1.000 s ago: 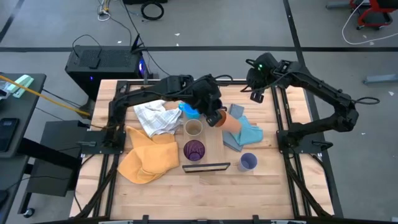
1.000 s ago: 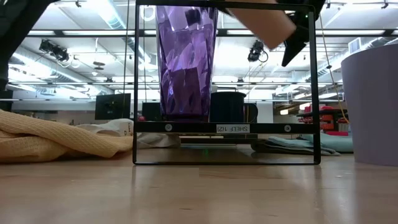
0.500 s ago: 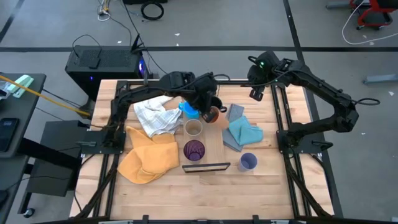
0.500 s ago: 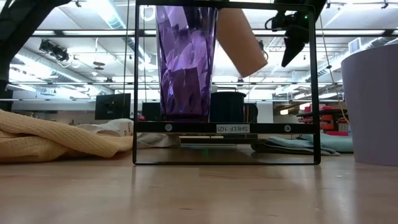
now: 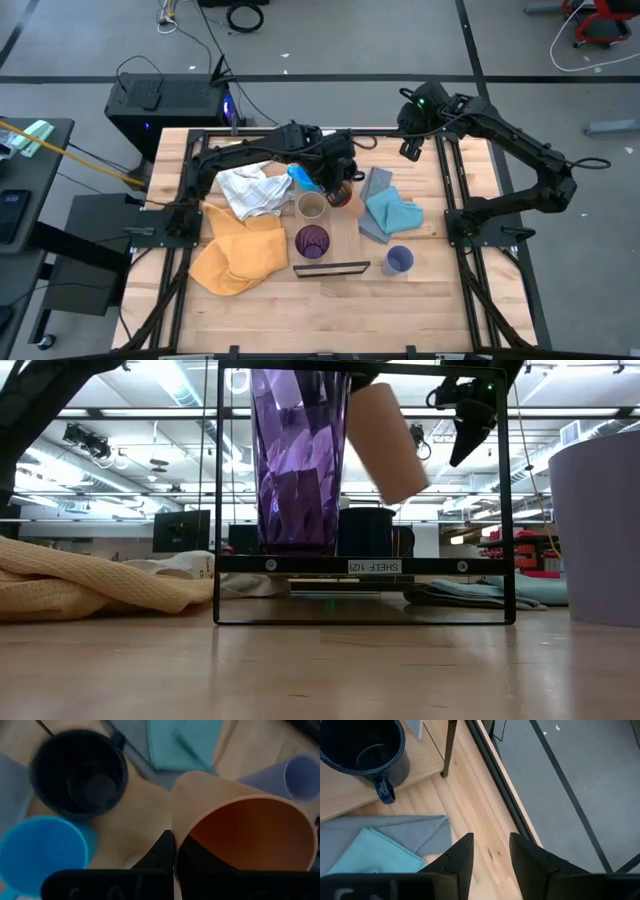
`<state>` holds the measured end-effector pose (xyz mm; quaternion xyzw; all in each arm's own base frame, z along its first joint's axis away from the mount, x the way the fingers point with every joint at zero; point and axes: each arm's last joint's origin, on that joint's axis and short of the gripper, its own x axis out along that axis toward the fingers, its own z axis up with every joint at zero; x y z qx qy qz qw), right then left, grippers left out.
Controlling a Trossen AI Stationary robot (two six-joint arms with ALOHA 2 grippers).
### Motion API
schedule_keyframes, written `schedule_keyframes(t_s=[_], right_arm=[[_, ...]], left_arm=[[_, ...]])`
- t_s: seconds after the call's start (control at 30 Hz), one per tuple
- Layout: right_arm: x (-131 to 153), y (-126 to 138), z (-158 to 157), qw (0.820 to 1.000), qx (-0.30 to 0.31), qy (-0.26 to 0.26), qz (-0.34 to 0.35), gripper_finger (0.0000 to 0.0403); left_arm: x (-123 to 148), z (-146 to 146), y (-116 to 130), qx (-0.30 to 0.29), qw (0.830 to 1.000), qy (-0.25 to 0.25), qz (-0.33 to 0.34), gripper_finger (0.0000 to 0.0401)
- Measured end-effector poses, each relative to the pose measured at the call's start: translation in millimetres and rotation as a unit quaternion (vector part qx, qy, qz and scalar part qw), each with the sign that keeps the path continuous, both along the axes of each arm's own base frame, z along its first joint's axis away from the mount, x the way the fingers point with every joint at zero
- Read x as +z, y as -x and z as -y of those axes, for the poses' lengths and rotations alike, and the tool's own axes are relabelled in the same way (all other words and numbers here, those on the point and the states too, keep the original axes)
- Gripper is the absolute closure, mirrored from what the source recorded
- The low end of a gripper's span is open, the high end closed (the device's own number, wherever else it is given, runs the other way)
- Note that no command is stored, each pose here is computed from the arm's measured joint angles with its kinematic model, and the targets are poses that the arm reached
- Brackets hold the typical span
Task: Stack small to large cups/mugs on shelf
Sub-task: Put the orange cup on the shelf
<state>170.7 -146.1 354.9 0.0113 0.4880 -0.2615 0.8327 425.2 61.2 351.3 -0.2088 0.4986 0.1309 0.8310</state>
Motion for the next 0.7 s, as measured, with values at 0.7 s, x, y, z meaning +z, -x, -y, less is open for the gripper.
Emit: schedule_keyframes(t_s=[0.7], right_arm=[[0,-1,0,1.0,-0.007,-0.005,0.01,0.027]], left_arm=[[-34,-7,-14,-0.034,0.997,-0.035,-0.062,0.0392]])
